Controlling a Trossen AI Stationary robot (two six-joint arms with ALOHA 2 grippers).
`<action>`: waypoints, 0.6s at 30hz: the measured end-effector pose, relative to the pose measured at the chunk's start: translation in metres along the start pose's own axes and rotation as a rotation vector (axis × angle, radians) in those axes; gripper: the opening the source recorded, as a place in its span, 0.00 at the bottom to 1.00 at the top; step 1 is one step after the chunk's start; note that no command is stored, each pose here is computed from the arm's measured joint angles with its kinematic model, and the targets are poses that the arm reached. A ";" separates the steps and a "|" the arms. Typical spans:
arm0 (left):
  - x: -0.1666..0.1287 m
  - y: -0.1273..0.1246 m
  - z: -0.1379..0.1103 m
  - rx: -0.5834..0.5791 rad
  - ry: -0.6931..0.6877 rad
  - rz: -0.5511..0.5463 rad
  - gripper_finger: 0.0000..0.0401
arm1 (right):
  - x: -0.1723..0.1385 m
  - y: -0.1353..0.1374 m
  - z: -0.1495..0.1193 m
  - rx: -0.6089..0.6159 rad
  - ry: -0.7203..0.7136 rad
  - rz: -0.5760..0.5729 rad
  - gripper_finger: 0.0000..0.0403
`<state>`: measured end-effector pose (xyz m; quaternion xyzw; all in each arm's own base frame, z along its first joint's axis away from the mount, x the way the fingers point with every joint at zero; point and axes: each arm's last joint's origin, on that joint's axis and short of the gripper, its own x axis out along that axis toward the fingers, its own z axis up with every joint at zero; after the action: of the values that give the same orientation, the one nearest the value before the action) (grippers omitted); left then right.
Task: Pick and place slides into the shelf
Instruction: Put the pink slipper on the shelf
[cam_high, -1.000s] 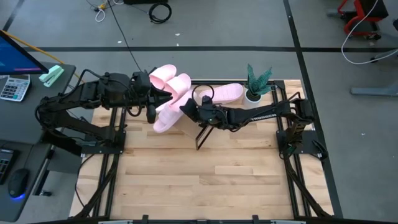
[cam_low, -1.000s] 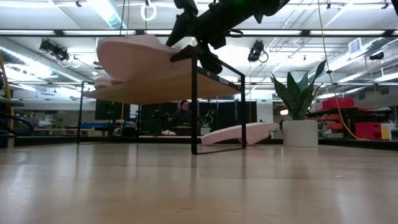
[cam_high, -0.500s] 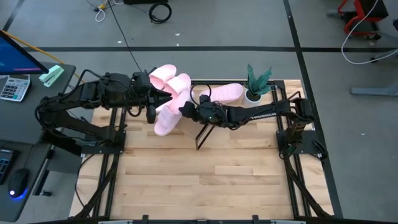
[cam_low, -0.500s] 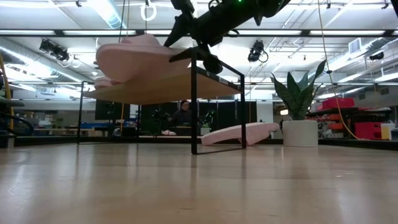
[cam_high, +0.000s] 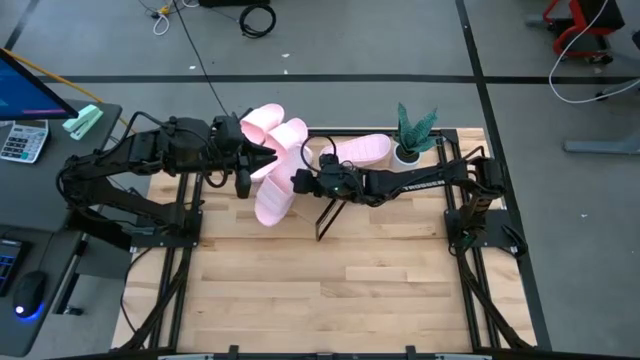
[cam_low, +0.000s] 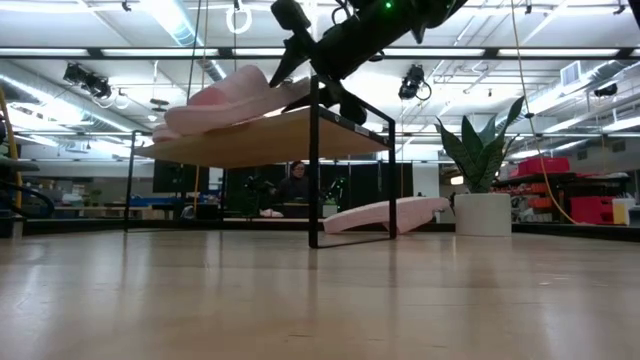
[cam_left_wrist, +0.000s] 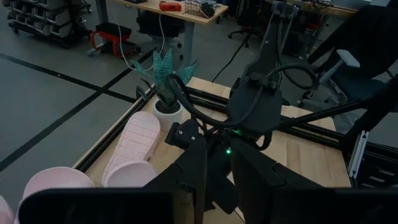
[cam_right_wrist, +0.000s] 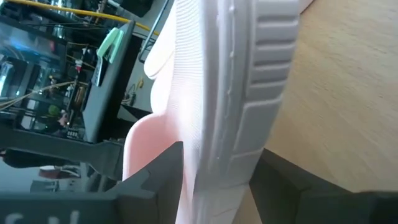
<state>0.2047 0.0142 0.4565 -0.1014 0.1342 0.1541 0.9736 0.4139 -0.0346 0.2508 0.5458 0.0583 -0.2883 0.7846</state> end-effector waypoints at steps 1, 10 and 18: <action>0.000 0.000 0.000 0.000 0.000 0.000 0.19 | 0.000 -0.001 0.001 -0.001 -0.001 -0.005 0.43; 0.000 0.000 0.000 0.000 0.000 0.000 0.19 | 0.001 -0.002 0.004 -0.004 -0.026 -0.019 0.41; 0.000 0.000 -0.001 0.002 0.008 0.002 0.19 | 0.001 0.001 0.007 -0.087 -0.032 -0.026 0.42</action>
<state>0.2045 0.0142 0.4557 -0.1009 0.1383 0.1545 0.9730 0.4138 -0.0407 0.2539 0.5058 0.0653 -0.3044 0.8045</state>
